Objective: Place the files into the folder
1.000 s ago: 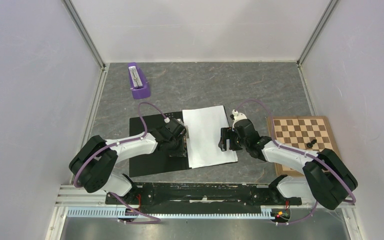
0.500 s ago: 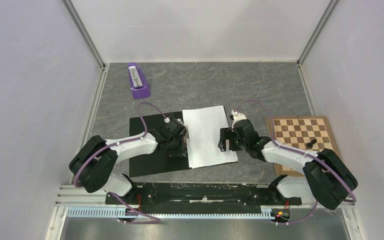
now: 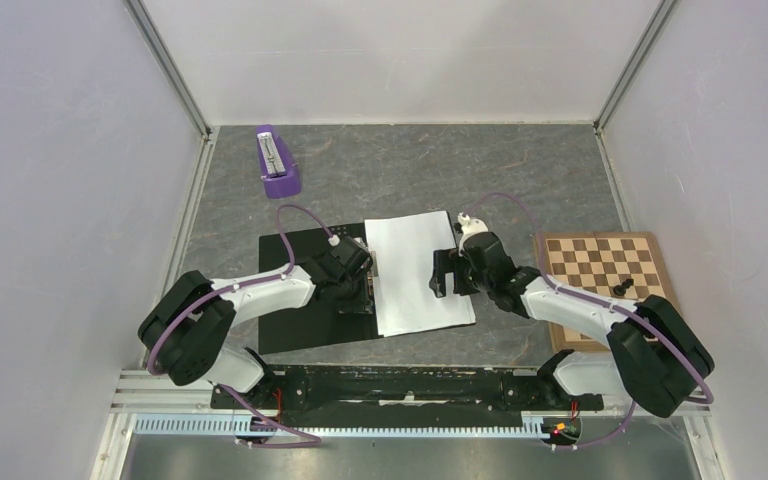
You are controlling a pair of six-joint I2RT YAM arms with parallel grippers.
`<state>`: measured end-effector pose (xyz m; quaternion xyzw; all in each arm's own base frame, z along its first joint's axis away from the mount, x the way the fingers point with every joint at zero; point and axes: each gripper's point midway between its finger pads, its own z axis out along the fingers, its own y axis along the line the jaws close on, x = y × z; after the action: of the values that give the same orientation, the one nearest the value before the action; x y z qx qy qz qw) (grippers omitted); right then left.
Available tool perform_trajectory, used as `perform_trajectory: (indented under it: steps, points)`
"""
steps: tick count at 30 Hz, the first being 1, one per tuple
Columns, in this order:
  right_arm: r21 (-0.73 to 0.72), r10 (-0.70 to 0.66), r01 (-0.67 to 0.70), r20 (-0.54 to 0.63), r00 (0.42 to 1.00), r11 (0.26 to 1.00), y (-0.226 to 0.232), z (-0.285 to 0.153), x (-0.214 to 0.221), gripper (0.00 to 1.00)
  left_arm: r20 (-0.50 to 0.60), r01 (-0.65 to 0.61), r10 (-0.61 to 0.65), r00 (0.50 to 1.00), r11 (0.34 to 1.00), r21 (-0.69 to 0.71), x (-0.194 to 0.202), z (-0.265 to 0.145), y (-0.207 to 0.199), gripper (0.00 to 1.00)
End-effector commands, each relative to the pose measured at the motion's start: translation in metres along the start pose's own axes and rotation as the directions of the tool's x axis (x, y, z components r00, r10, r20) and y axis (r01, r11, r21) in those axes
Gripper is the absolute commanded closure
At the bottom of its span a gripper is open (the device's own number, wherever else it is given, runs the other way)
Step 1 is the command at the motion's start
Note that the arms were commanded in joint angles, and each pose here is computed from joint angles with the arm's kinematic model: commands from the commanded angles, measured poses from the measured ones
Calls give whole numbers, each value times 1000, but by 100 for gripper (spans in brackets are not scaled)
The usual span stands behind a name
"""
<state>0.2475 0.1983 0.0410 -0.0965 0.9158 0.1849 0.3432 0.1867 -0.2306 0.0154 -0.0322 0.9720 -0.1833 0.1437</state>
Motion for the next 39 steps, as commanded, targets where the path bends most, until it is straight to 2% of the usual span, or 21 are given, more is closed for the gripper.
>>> perform_trajectory:
  steps: [1,15,23,39]
  points:
    - [1,-34,34,62,997,999,7,3,-29,5,23,3,-2,1000,999,-48,-6,0,6,98]
    - [5,-45,45,45,998,999,-4,20,-35,4,22,-1,2,1000,999,-51,-8,-1,5,98]
    - [-10,-43,44,69,997,999,1,15,-43,3,20,2,-1,1000,999,-54,-8,0,6,98]
    - [-38,-29,30,28,999,999,2,20,-26,2,16,-1,2,1000,998,-56,-8,1,5,98]
